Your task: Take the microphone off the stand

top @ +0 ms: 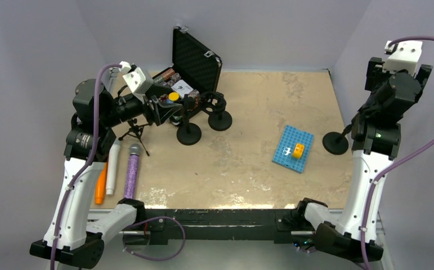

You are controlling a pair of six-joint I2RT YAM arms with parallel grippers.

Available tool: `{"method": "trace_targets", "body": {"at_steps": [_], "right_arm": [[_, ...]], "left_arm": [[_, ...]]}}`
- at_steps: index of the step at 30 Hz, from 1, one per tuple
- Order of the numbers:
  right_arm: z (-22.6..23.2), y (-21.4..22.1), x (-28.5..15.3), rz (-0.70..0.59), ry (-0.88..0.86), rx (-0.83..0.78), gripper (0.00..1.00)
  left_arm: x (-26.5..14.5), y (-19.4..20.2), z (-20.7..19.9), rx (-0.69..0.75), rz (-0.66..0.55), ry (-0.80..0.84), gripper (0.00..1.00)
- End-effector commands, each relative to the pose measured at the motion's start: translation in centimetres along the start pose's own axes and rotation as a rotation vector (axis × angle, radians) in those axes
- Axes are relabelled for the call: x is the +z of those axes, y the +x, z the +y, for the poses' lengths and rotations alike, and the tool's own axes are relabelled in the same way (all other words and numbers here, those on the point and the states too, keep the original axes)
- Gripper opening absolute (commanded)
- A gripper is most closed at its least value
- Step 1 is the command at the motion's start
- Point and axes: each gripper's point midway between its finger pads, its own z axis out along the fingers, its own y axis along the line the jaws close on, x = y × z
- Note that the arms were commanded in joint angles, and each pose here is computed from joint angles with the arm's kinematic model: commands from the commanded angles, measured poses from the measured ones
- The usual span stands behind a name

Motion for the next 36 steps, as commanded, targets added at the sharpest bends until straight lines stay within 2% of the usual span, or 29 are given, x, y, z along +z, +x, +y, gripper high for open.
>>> {"method": "trace_targets", "body": {"at_steps": [1,8,15,19,21,28,36], "right_arm": [[0.5,0.1,0.7,0.009,-0.016,0.096,0.72],[2.1,3.0,2.1,0.092,-0.056,0.129,0.58],[4.6,3.7,3.1,0.121,-0.173,0.164,0.25],[6.5,1.6,3.1,0.054,-0.300,0.176,0.08],[8.5,0.6,3.1,0.013,-0.418,0.173,0.01],[13.7,-1.9,3.1,-0.184,-0.707,0.111,0.00],[17.2,-5.2,2.2,-0.278,-0.867,0.134,0.00]], "left_arm": [[-0.7,-1.5,-0.7,0.047,-0.035,0.007,0.65],[-1.2,-1.3,-0.9,0.062,-0.032,-0.004,0.65],[-1.8,-0.9,-1.3,0.067,-0.028,-0.011,0.65],[-2.2,-0.3,-1.5,0.063,-0.022,-0.019,0.65],[-2.3,-0.1,-1.6,0.060,-0.017,-0.022,0.66],[-2.5,-0.2,-1.2,0.049,-0.022,-0.039,0.66],[-2.6,-0.4,-0.7,0.056,-0.014,-0.053,0.65]]}}
